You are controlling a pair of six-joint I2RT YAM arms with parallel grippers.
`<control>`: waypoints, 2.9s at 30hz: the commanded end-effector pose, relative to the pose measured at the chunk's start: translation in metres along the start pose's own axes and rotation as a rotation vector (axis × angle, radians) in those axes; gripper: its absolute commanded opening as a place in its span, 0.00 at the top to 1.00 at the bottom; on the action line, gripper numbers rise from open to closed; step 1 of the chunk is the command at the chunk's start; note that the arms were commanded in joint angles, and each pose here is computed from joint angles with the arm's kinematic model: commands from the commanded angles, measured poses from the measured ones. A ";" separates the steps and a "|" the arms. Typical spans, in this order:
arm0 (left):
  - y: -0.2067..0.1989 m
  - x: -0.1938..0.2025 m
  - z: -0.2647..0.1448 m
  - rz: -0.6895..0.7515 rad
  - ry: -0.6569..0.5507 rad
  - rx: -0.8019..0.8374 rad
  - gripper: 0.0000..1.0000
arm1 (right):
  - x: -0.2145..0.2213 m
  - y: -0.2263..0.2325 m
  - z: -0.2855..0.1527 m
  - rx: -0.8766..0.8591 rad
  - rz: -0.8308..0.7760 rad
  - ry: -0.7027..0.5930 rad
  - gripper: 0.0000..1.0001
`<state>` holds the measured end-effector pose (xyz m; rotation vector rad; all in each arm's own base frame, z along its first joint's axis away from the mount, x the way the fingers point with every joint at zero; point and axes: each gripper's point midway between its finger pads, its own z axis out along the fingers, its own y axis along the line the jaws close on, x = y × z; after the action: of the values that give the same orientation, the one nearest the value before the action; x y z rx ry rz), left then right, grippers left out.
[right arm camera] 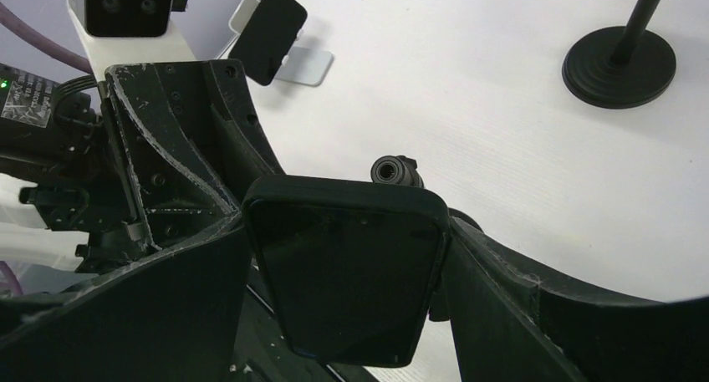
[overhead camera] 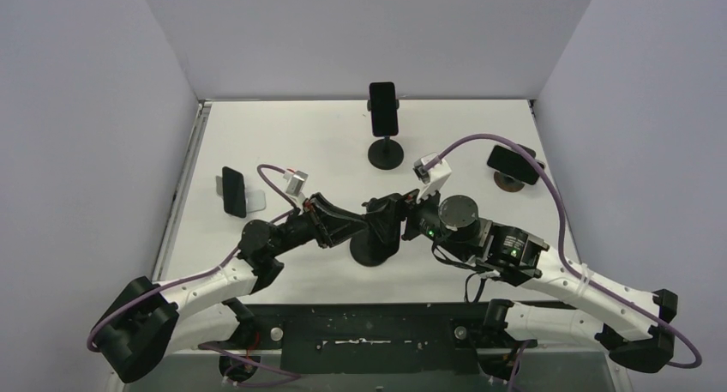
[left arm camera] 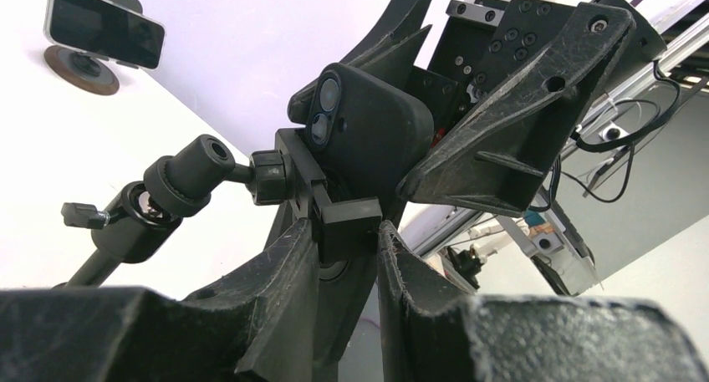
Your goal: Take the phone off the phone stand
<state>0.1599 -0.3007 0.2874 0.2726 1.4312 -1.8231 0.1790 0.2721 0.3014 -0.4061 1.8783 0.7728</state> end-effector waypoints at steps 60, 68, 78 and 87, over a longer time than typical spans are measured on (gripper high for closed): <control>-0.080 -0.124 -0.036 0.668 -0.055 -0.403 0.03 | -0.166 0.029 -0.017 0.101 0.110 -0.345 1.00; -0.071 -0.113 -0.023 0.694 0.057 -0.381 0.11 | -0.168 0.042 0.000 0.074 0.112 -0.328 1.00; -0.053 -0.104 -0.004 0.628 0.106 -0.373 0.24 | -0.163 0.053 0.008 0.024 0.114 -0.311 1.00; -0.046 -0.091 0.002 0.583 0.136 -0.333 0.37 | -0.156 0.053 0.011 0.014 0.110 -0.302 1.00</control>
<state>0.1963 -0.2546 0.3520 0.5666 1.6152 -1.0366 0.2225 0.3111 0.4137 -0.2499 1.7535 0.7331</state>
